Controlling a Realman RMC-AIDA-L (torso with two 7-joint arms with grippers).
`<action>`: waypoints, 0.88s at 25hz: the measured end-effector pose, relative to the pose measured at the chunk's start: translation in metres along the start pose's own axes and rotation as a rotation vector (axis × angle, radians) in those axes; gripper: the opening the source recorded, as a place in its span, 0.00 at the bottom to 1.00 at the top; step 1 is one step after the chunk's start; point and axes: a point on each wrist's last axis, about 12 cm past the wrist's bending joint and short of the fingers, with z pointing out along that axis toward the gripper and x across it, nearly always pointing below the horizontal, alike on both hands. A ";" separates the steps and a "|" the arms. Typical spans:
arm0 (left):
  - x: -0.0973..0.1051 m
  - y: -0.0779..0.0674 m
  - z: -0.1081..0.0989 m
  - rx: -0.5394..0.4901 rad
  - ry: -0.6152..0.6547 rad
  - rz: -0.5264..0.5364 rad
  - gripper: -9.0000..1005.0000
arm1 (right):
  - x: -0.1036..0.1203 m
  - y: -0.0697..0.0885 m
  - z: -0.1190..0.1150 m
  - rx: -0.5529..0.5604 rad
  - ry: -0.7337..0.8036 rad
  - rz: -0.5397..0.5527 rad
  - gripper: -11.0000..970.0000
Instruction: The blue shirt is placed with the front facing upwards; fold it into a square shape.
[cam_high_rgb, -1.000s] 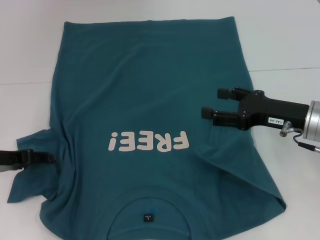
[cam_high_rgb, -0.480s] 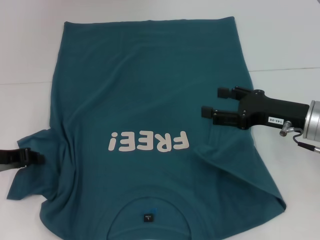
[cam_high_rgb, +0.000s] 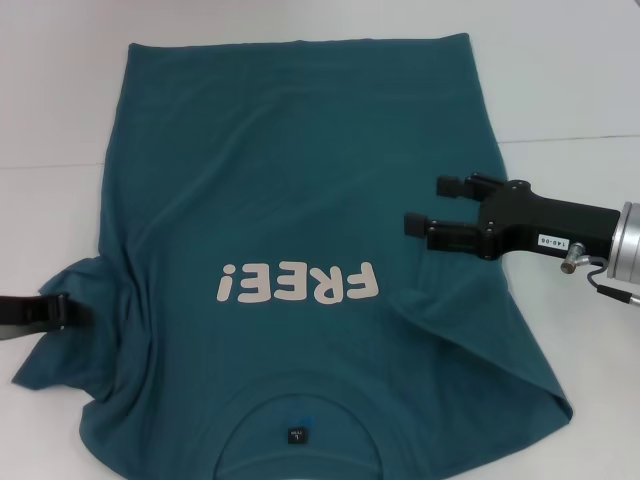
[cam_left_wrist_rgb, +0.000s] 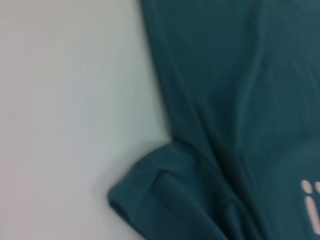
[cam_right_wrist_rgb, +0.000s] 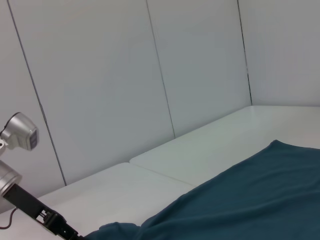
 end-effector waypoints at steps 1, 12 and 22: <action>-0.001 -0.003 0.000 0.008 0.001 0.005 0.12 | 0.000 0.000 0.000 0.002 0.000 0.001 0.96; -0.009 -0.050 0.008 0.109 0.002 0.071 0.10 | 0.003 -0.004 -0.009 0.038 -0.010 0.010 0.96; -0.011 -0.083 0.021 0.169 0.032 0.089 0.10 | 0.005 -0.006 -0.013 0.052 -0.013 0.005 0.96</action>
